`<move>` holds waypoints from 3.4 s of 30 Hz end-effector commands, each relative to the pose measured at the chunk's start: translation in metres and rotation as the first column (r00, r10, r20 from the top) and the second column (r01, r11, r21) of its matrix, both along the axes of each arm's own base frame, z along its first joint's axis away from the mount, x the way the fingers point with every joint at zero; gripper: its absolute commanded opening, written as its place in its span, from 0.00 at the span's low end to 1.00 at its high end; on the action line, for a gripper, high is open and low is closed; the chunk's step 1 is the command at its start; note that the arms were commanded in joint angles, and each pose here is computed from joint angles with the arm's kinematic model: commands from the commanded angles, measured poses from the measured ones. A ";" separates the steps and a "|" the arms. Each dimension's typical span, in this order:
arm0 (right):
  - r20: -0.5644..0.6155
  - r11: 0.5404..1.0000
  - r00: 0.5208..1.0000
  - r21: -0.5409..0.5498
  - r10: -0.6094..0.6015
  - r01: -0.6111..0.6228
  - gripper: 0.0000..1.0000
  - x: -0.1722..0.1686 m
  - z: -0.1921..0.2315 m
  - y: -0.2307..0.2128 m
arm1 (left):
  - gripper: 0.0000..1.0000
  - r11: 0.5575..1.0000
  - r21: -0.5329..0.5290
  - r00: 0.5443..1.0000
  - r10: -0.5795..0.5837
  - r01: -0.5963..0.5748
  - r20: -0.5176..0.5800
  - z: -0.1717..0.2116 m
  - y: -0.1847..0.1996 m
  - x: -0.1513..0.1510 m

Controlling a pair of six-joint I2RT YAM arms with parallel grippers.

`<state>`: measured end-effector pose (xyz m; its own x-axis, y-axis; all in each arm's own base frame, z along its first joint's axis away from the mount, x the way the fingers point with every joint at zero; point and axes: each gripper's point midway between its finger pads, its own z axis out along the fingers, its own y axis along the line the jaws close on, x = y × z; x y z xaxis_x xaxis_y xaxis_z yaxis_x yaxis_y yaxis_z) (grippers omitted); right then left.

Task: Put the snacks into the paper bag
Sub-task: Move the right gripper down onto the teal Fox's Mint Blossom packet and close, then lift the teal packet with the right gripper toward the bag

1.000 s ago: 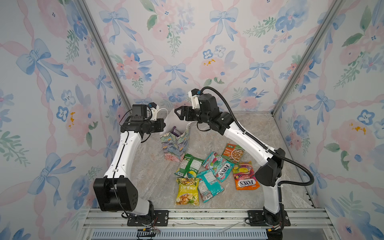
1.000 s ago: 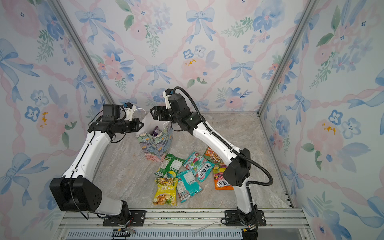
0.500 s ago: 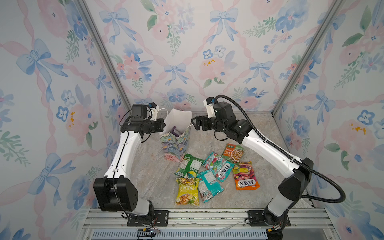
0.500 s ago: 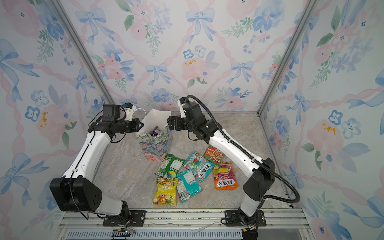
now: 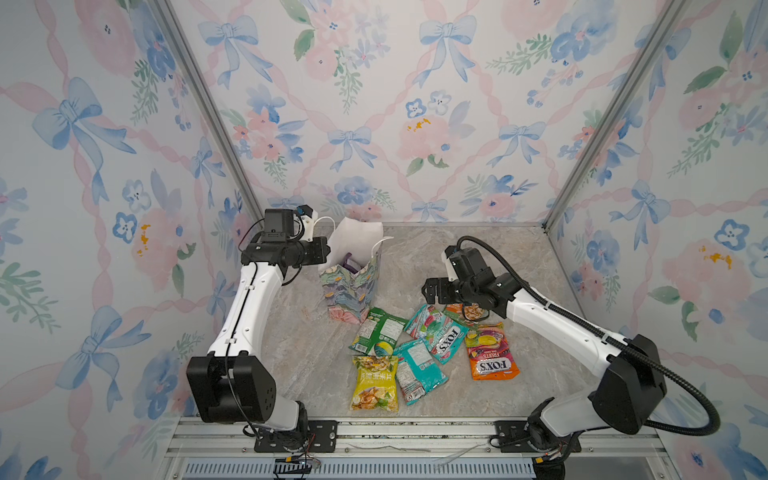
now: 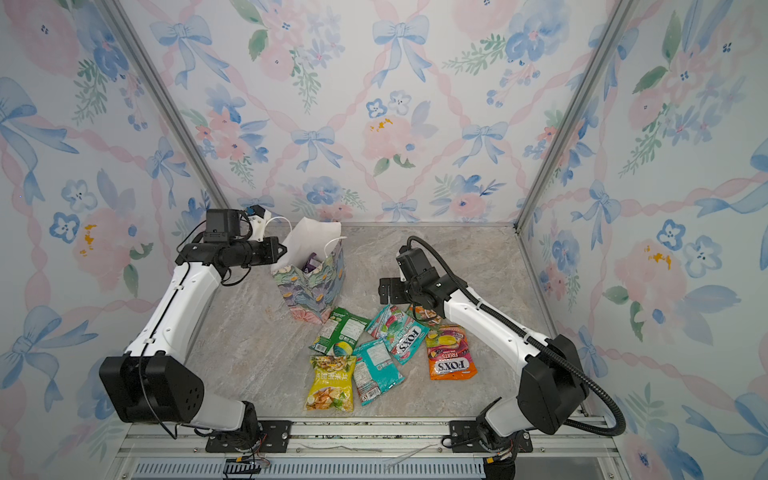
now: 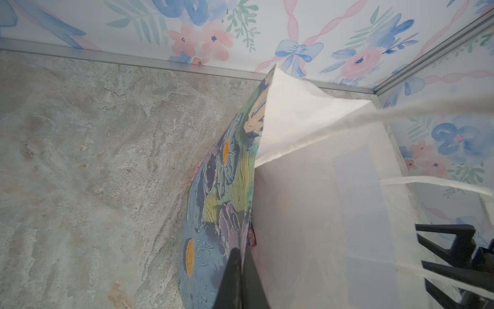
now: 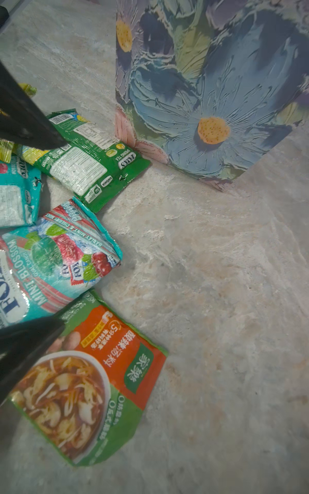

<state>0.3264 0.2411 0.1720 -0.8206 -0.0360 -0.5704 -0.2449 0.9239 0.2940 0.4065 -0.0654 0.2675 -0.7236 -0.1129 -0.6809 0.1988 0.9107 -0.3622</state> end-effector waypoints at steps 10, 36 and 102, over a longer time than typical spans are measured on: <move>-0.350 0.994 0.935 0.111 0.058 -0.020 0.78 -0.102 -0.073 0.020 | 0.00 1.000 0.013 1.000 -0.008 0.008 0.004 -0.001 0.002 -0.004; -0.502 0.985 0.864 0.168 0.046 0.046 0.70 -0.163 -0.135 0.029 | 0.00 1.000 0.000 1.000 -0.016 0.016 0.009 0.002 0.000 -0.007; 0.177 0.924 0.967 0.367 -0.184 0.109 0.00 0.024 0.113 0.015 | 0.00 1.000 -0.012 1.000 -0.019 0.019 -0.005 -0.002 -0.002 -0.006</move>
